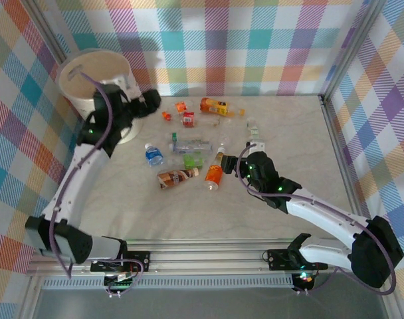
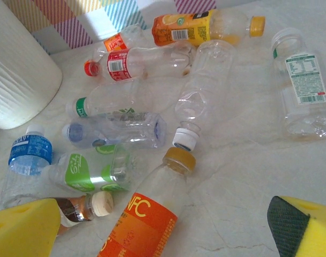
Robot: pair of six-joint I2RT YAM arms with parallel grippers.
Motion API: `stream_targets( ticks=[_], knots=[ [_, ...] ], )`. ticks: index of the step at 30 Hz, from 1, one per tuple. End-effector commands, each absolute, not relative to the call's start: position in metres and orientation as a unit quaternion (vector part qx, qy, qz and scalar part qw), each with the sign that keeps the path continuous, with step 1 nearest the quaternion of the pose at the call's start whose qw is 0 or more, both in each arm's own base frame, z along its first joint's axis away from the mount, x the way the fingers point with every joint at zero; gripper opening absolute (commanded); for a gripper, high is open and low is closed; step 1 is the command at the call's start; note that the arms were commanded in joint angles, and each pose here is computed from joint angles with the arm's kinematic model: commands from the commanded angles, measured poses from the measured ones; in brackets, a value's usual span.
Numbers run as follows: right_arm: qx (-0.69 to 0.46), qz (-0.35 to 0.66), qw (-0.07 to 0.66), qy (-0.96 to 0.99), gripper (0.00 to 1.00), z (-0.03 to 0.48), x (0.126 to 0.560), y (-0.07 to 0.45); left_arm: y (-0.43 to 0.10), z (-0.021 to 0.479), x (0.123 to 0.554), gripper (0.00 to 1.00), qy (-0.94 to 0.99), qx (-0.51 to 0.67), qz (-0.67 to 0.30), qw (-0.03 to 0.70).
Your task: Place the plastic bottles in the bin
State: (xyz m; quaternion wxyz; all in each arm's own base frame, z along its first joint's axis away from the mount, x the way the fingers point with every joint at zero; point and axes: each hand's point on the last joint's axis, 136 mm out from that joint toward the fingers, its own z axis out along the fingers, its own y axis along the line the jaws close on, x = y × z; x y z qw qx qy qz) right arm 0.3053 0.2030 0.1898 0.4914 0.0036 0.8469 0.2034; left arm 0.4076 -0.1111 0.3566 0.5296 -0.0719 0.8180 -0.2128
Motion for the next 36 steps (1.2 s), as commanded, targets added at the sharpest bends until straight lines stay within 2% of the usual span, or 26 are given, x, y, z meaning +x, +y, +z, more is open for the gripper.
stream_targets(
  ticks=[1,9,15,25,36],
  knots=[
    [0.019,0.209,0.51,0.834,1.0,0.199,0.307,0.2,-0.126,0.342,0.381,1.0,0.819,-0.053,-0.218,0.527],
    [0.009,0.194,0.514,0.835,1.0,0.199,0.308,0.198,-0.14,0.235,0.338,1.0,0.892,-0.014,-0.191,0.409],
    [0.009,0.193,0.517,0.834,1.0,0.2,0.311,0.199,-0.161,0.178,0.324,1.0,0.92,0.025,-0.17,0.353],
    [0.008,0.187,0.511,0.839,1.0,0.197,0.309,0.198,-0.199,0.114,0.318,1.0,0.952,0.133,-0.134,0.24],
    [0.008,0.181,0.51,0.841,1.0,0.195,0.308,0.195,-0.208,0.083,0.306,1.0,0.963,0.159,-0.105,0.189]
  ],
)
